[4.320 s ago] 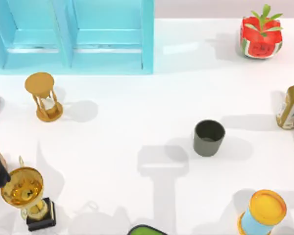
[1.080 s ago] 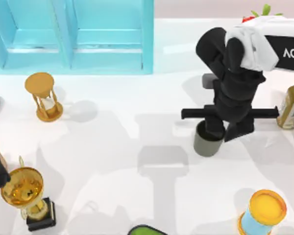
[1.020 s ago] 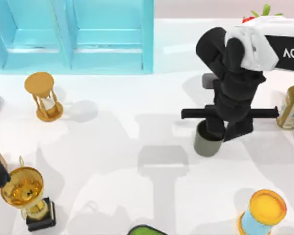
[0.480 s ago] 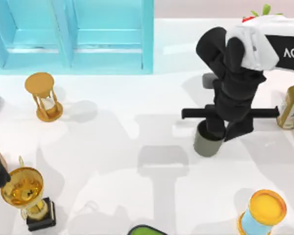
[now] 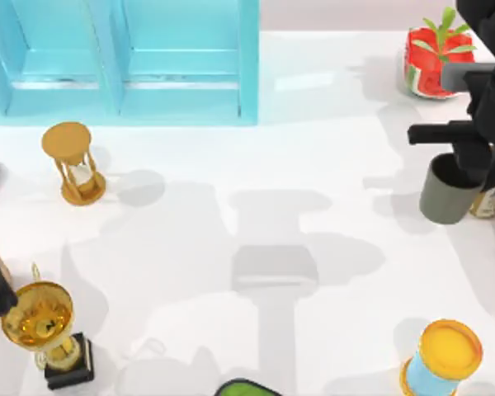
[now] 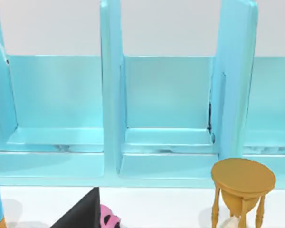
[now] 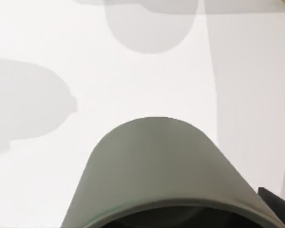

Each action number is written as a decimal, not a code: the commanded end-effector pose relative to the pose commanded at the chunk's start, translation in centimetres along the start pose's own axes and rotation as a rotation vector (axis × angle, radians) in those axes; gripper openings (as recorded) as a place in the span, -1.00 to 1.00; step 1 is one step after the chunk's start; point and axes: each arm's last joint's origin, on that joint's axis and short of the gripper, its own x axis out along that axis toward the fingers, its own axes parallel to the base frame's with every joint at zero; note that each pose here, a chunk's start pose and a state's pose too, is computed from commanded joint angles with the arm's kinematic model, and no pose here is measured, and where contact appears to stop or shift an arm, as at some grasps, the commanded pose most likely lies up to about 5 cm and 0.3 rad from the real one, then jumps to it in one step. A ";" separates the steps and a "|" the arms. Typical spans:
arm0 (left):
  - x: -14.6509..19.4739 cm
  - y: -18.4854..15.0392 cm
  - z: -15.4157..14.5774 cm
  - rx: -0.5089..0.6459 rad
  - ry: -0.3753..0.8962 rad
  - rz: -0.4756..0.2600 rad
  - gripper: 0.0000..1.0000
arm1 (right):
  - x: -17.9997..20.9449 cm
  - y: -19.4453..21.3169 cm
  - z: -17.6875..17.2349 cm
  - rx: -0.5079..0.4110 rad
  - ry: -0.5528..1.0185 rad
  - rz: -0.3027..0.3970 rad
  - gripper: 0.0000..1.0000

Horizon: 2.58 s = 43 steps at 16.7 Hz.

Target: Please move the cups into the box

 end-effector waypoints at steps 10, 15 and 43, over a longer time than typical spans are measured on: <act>0.0 0.0 0.0 0.000 0.000 0.000 1.00 | -1.7 -4.8 -0.3 0.008 0.050 0.002 -1.00; 0.0 0.0 0.0 0.000 0.000 0.000 1.00 | -3.2 -16.4 -1.7 0.039 0.090 0.036 -1.00; 0.0 0.0 0.0 0.000 0.000 0.000 1.00 | 1.3 -26.2 -4.2 -0.003 -0.087 -0.045 -0.70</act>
